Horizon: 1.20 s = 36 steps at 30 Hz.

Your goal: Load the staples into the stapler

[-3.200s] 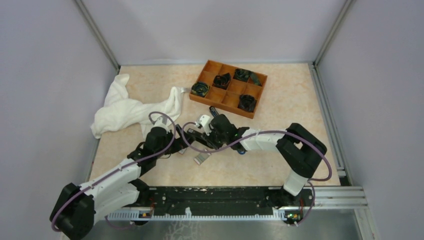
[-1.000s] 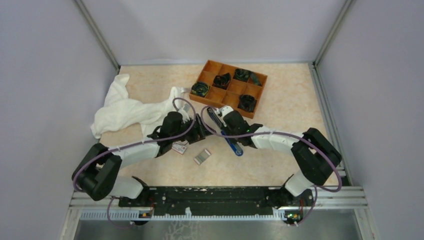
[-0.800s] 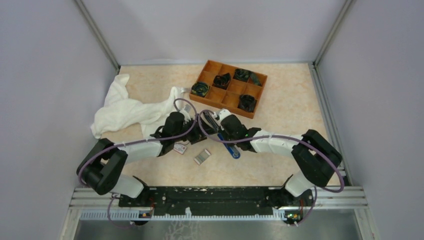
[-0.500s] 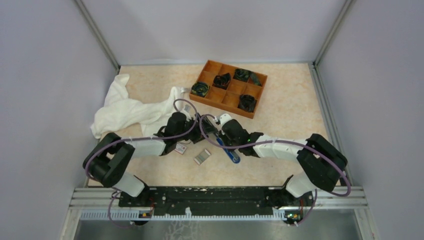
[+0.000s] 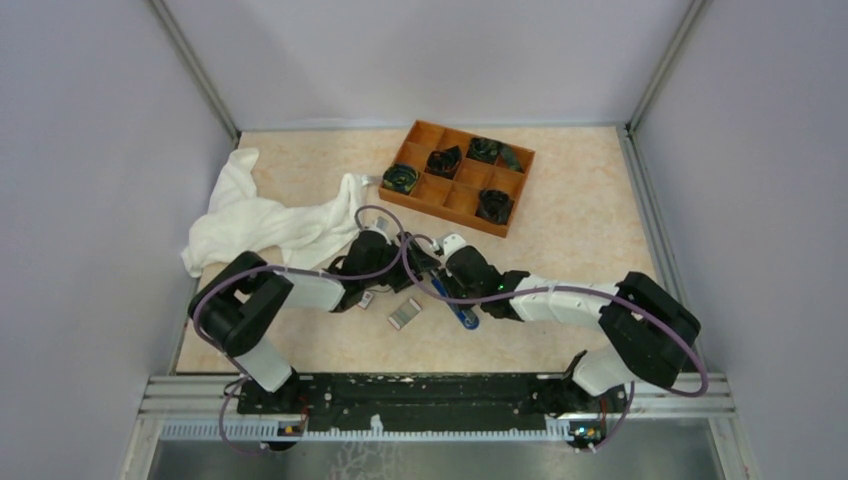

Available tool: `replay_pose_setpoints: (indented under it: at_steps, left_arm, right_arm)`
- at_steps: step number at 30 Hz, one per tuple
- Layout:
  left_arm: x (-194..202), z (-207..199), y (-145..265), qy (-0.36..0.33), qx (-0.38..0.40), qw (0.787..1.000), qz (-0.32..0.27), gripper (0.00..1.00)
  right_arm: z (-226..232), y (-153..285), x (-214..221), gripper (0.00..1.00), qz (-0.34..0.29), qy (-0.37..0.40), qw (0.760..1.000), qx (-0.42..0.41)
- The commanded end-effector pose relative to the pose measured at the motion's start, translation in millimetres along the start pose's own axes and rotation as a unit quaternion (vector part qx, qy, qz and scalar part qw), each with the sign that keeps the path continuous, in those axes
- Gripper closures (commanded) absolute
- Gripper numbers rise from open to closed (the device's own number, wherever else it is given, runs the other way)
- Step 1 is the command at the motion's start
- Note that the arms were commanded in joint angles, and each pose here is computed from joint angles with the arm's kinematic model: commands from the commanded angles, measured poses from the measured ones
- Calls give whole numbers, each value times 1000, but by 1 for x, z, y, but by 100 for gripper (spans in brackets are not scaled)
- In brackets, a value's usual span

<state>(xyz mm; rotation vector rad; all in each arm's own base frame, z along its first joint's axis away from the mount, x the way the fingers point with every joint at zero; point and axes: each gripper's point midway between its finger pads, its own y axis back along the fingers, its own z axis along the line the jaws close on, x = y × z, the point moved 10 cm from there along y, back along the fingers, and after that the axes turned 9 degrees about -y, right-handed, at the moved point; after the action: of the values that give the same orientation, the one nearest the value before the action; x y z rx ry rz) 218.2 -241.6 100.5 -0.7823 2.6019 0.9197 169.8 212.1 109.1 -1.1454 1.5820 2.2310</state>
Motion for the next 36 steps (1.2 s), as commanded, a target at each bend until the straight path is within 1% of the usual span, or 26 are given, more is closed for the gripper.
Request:
replay_pose_setpoints:
  at_steps: [1, 3, 5, 12, 18, 24, 29, 36]
  left_arm:
    - [-4, -7, -11, 1, 11, 1000, -19, 19]
    - [-3, -6, -14, 4, 12, 1000, -17, 20]
    - [-2, -6, -16, 5, 12, 1000, -19, 21]
    - [-5, -7, -23, -12, 17, 999, -32, 25]
    - [-9, -19, -27, -33, 69, 995, -63, 27]
    - [-14, -41, -20, -81, 134, 981, -115, 29]
    - [-17, -51, -11, -126, 167, 967, -149, 29]
    - [-14, -53, -8, -178, 169, 957, -154, 29]
  right_arm:
    - [3, 10, -3, 65, -10, -1, 1000, -9]
    - [2, 10, -1, 65, -3, -1, 1000, -7]
    - [2, 11, 2, 68, -1, -3, 1000, -9]
    - [1, 12, 6, 84, -2, -6, 1000, -13]
    - [1, 10, 11, 90, 2, -13, 1000, -19]
    - [2, 9, 12, 91, -7, -24, 999, -24]
    - [3, 6, 8, 91, -17, -28, 999, -23]
    - [6, 1, -1, 91, -71, -43, 996, -34]
